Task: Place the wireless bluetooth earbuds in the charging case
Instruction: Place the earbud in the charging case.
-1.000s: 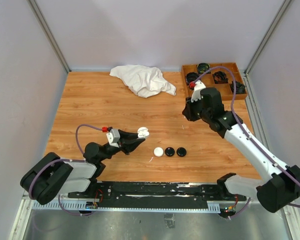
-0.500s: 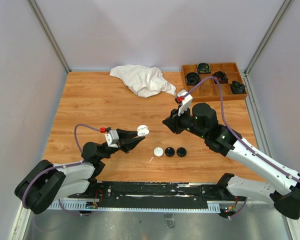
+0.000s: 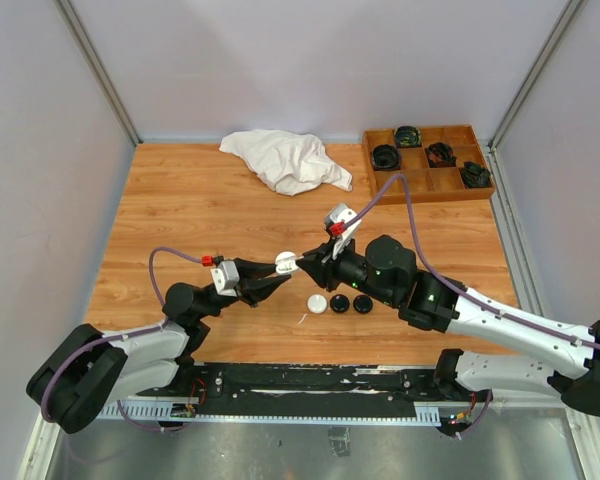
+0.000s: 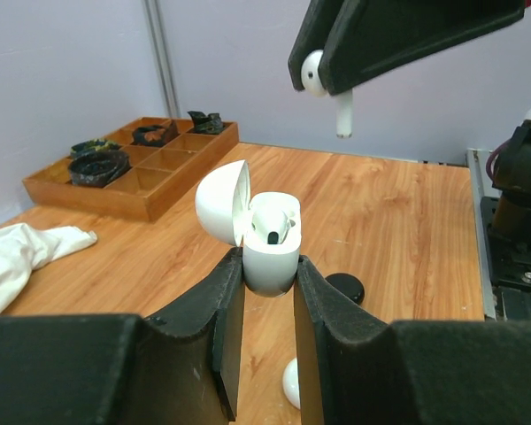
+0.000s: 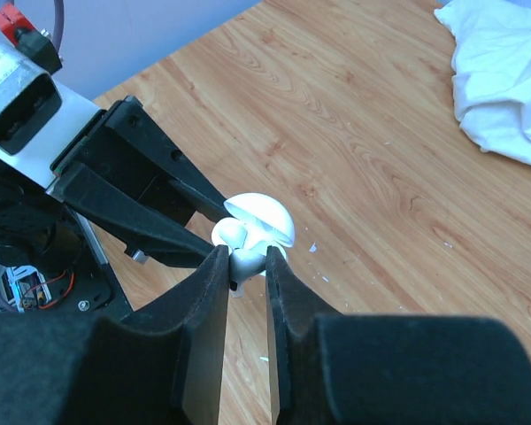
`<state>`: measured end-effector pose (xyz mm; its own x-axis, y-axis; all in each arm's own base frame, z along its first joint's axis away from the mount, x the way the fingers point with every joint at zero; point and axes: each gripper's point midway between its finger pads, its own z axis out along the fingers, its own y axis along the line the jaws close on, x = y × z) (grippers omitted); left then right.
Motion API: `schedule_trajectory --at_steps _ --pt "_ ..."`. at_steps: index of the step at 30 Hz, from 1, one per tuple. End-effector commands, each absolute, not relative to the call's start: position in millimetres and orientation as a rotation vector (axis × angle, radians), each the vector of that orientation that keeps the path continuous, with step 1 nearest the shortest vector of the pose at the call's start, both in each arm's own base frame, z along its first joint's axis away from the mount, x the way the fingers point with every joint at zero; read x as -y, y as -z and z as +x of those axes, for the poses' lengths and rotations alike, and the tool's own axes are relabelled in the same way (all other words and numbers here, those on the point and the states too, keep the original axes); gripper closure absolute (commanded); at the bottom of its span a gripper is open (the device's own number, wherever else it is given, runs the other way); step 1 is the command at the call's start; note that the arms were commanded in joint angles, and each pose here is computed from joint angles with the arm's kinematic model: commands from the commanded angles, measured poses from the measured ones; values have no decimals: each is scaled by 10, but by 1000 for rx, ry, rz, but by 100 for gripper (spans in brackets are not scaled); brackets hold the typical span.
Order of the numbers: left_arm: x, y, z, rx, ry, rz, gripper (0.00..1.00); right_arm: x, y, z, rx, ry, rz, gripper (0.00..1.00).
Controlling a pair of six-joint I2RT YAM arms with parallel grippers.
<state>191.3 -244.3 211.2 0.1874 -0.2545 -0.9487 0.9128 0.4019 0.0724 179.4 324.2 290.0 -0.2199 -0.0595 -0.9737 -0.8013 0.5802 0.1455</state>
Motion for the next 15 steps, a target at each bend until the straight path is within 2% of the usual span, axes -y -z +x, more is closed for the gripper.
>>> schedule_trajectory --at_steps 1,15 --pt "2483 -2288 1879 -997 956 793 100 -3314 -2926 1858 -1596 -759 -675 82" --pt "2516 -2318 1838 -994 995 783 100 -3493 -2775 1813 -1543 -745 -709 82"
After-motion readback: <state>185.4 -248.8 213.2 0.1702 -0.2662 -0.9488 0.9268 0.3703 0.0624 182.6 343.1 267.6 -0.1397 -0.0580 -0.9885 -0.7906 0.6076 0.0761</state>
